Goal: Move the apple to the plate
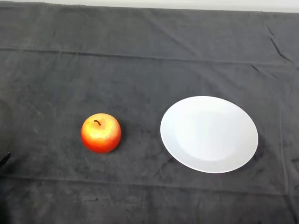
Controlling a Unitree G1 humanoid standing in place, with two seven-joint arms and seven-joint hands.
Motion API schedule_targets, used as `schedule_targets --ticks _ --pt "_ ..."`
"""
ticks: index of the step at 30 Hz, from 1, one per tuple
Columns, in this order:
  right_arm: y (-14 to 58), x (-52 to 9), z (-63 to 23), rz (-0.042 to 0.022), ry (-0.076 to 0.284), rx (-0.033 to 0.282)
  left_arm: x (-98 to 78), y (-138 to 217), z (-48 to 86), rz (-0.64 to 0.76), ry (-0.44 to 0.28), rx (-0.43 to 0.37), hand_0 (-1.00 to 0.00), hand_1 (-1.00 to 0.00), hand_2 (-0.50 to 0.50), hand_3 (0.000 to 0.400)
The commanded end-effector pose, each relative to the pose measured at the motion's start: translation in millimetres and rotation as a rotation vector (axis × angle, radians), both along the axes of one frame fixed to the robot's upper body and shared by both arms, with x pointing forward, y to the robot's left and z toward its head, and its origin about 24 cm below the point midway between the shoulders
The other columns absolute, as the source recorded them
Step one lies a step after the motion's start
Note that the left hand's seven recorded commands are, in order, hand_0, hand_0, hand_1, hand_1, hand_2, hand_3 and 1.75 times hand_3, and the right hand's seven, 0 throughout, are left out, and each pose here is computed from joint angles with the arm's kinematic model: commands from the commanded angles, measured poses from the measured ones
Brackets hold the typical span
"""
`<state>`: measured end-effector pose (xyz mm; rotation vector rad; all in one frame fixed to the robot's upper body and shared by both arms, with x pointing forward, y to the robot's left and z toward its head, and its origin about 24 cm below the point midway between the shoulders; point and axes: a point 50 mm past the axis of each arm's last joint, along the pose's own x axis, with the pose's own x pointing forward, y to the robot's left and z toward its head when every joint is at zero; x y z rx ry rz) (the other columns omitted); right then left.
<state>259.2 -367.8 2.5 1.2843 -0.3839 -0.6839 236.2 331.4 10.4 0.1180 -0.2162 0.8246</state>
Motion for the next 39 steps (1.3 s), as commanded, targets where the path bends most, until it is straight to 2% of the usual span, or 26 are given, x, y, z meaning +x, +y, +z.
schedule_targets --ticks 1,11,25,39 --pt "-4.7 -3.0 3.0 -0.0337 -0.024 -0.011 6.0 -1.8 2.9 0.016 -0.021 -0.009 0.00 0.00 0.00 0.000" --pt "-4.7 -3.0 3.0 -0.0337 -0.024 -0.011 9.4 -3.8 5.6 0.009 -0.028 0.002 0.00 0.00 0.00 0.000" --pt "-4.7 -3.0 3.0 -0.0336 -0.024 -0.011 23.9 -15.7 24.4 -0.019 -0.101 0.082 0.00 0.00 0.00 0.000" --pt "-4.6 -3.0 3.1 -0.0331 -0.023 -0.012 45.9 -64.6 43.9 -0.229 -0.118 0.202 0.00 0.00 0.00 0.000"
